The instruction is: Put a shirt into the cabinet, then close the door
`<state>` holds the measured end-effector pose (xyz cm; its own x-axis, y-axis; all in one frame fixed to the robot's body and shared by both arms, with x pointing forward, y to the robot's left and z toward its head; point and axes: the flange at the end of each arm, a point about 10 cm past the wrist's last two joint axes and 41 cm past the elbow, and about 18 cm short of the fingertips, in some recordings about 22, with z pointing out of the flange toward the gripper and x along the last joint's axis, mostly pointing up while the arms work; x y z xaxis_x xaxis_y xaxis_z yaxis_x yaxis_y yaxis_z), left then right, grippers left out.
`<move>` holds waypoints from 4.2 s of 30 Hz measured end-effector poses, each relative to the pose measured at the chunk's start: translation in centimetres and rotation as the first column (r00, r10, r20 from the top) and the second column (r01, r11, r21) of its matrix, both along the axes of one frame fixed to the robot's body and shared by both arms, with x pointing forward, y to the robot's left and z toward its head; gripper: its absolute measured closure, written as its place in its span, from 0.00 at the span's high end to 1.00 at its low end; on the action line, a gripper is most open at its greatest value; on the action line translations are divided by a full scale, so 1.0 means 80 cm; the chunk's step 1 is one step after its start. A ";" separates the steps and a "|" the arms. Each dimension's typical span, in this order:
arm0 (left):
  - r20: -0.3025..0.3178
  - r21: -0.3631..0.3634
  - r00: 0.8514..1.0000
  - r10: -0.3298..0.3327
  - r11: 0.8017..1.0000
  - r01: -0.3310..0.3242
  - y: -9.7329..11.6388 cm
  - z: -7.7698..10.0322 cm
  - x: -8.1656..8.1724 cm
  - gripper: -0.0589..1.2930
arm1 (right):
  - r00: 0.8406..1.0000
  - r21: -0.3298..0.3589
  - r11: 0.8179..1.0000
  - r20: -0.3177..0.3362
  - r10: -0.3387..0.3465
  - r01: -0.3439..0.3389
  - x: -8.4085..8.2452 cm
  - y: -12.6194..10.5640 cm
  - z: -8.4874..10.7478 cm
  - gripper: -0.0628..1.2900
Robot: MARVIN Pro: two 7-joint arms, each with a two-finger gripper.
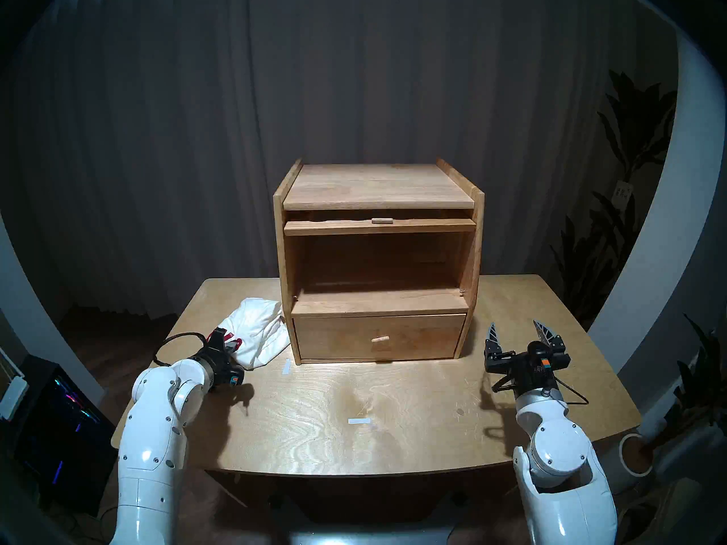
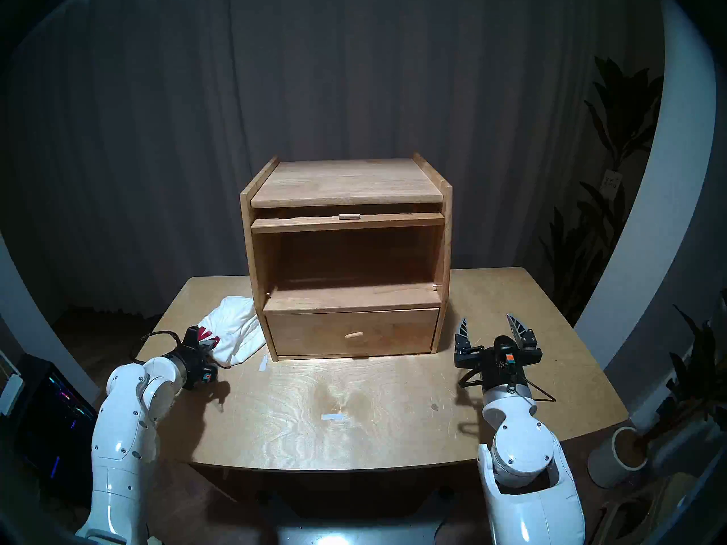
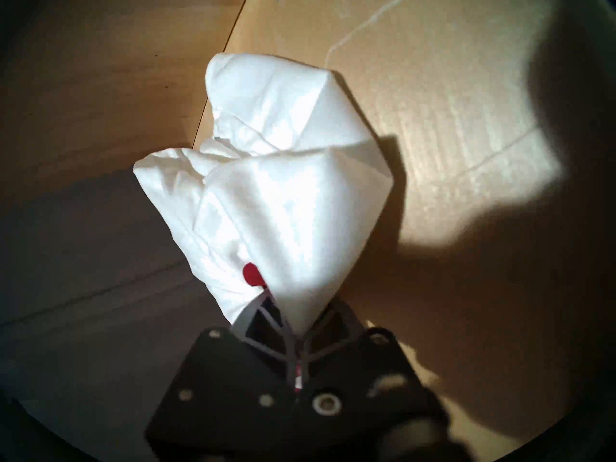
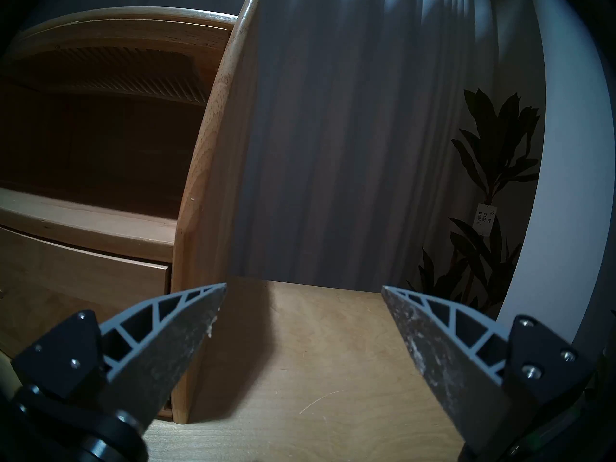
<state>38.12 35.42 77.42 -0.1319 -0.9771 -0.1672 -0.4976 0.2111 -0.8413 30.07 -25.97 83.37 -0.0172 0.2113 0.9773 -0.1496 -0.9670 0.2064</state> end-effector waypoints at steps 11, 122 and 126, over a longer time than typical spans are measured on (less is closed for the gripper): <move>0.193 -0.260 0.972 0.137 0.962 -0.084 0.026 0.022 -0.028 0.02 | 1.000 0.000 1.000 0.000 0.000 0.000 0.000 0.000 0.000 0.95; 0.726 -0.574 0.619 -0.300 0.230 0.786 -0.222 0.238 -0.234 0.02 | 1.000 0.001 1.000 -0.012 -0.004 0.004 0.002 -0.001 -0.007 0.95; 0.711 -0.578 0.609 -0.352 0.202 0.791 -0.246 0.228 -0.225 0.02 | 1.000 0.002 1.000 -0.015 -0.005 0.005 0.002 -0.002 -0.009 0.95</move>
